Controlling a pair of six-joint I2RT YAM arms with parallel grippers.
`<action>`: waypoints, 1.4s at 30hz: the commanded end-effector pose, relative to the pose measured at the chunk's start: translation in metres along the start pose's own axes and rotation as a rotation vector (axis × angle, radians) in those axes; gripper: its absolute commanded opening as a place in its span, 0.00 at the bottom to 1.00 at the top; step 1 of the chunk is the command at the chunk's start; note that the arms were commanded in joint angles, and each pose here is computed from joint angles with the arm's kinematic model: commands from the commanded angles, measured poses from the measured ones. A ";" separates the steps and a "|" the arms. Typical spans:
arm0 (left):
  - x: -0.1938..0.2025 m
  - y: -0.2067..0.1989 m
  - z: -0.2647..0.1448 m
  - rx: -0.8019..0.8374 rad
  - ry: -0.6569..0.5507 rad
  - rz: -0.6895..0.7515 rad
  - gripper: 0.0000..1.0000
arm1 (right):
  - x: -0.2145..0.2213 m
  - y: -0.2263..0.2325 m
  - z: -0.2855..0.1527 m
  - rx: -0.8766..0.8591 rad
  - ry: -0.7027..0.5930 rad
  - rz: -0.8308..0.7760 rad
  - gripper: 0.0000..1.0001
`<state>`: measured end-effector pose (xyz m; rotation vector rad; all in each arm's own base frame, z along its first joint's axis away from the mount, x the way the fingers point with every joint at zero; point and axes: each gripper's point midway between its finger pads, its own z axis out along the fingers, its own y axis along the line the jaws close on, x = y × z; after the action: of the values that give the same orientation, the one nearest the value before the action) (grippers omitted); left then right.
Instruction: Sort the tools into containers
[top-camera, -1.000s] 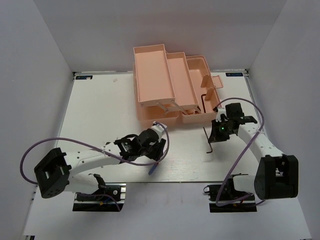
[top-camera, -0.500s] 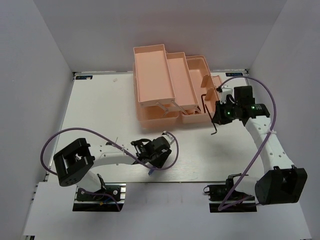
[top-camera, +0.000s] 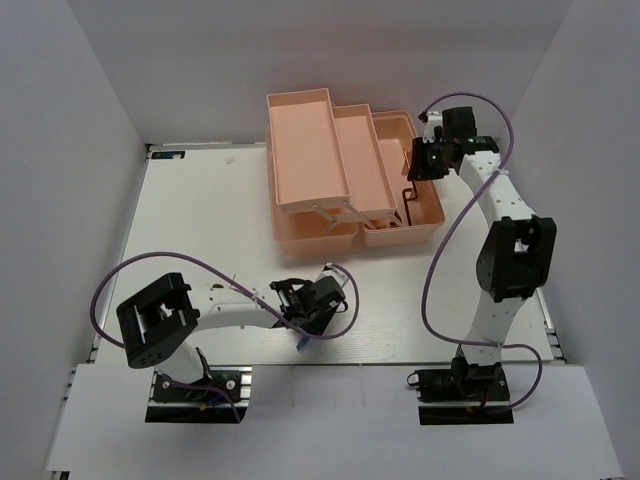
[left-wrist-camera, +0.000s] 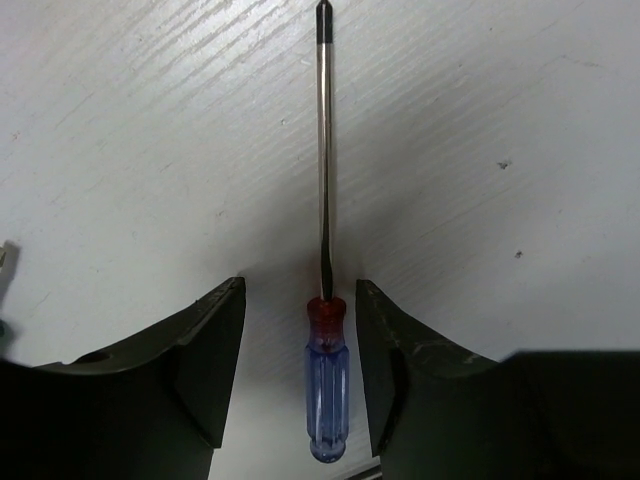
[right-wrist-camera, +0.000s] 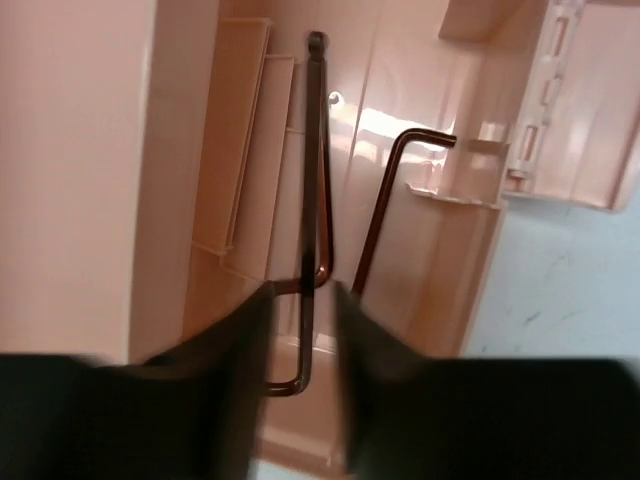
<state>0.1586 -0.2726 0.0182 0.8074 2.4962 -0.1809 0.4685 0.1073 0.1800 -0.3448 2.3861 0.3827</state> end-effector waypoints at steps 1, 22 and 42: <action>0.015 0.007 -0.005 -0.056 0.059 0.027 0.58 | -0.009 0.008 0.007 -0.035 0.007 0.035 0.43; 0.036 -0.030 -0.021 0.072 0.109 0.058 0.00 | 0.102 0.025 -0.111 -0.019 -0.152 0.098 0.87; -0.348 -0.020 -0.148 -0.081 -0.821 -0.163 0.00 | 0.189 0.042 -0.118 -0.118 -0.151 -0.081 0.00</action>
<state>0.2762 -0.4345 0.3372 0.4713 1.7654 -0.5701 0.2410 0.0803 0.1458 -0.4481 2.2268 0.5283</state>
